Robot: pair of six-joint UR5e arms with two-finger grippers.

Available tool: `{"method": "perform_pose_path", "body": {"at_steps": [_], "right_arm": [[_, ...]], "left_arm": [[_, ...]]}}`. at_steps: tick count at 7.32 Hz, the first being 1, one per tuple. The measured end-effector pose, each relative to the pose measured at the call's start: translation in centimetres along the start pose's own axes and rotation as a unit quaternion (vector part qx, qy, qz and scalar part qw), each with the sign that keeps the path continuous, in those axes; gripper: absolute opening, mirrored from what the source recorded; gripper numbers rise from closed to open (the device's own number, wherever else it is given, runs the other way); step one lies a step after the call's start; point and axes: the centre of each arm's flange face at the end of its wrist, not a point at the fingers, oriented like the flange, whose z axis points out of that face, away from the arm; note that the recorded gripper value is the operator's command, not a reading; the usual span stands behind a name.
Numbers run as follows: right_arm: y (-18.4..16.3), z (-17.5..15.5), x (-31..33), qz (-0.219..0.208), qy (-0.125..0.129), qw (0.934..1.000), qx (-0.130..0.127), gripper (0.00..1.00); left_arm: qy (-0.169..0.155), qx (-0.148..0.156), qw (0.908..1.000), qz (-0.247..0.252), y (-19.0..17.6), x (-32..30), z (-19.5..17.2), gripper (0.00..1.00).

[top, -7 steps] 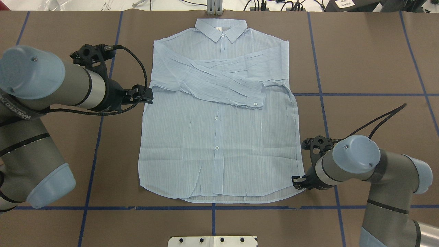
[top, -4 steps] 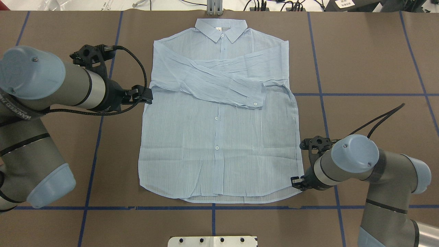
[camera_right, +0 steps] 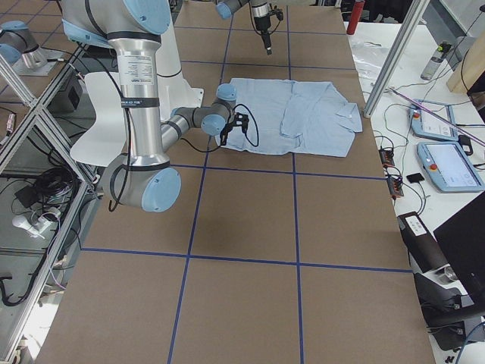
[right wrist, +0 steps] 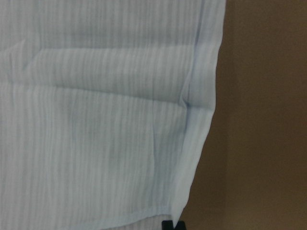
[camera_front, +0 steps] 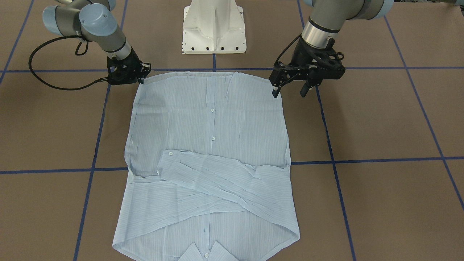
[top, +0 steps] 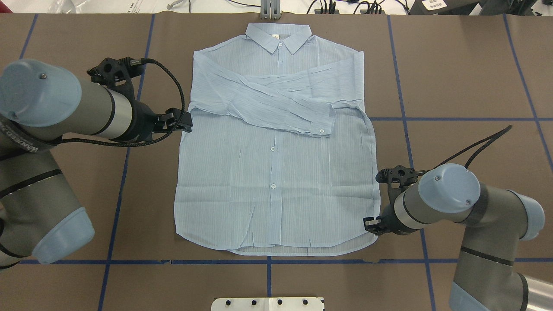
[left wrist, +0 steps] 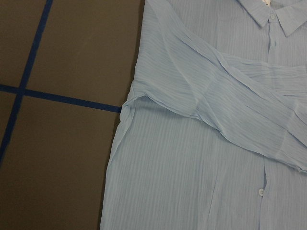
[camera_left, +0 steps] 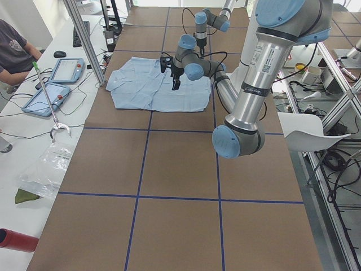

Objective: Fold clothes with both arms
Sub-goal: 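Lower the left gripper to the hem corner nearest it while the right gripper holds position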

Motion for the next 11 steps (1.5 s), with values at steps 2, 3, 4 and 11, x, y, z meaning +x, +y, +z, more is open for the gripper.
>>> {"method": "perform_pose_path", "body": {"at_steps": [2, 3, 4, 11], "right_arm": [[-1.1, -1.5, 0.4, 0.007, -0.009, 0.9999, 0.013, 0.0], [-1.5, -2.2, 0.5, 0.009, -0.013, 0.9997, 0.019, 0.0], [-1.7, -3.0, 0.4, 0.01, -0.018, 0.9995, 0.025, 0.0], [-1.9, -3.7, 0.2, 0.009, -0.023, 0.9992, 0.031, 0.0]], "left_arm": [[-0.013, -0.034, 0.9983, -0.045, 6.4, 0.1, 3.0, 0.99], [-0.022, -0.042, 0.9972, -0.058, 10.0, 0.4, 4.7, 0.98], [-0.033, -0.046, 0.9963, -0.064, 12.4, 0.2, 6.0, 0.96], [-0.104, -0.043, 0.9921, -0.054, 15.3, -3.5, 12.1, 0.74]]}}
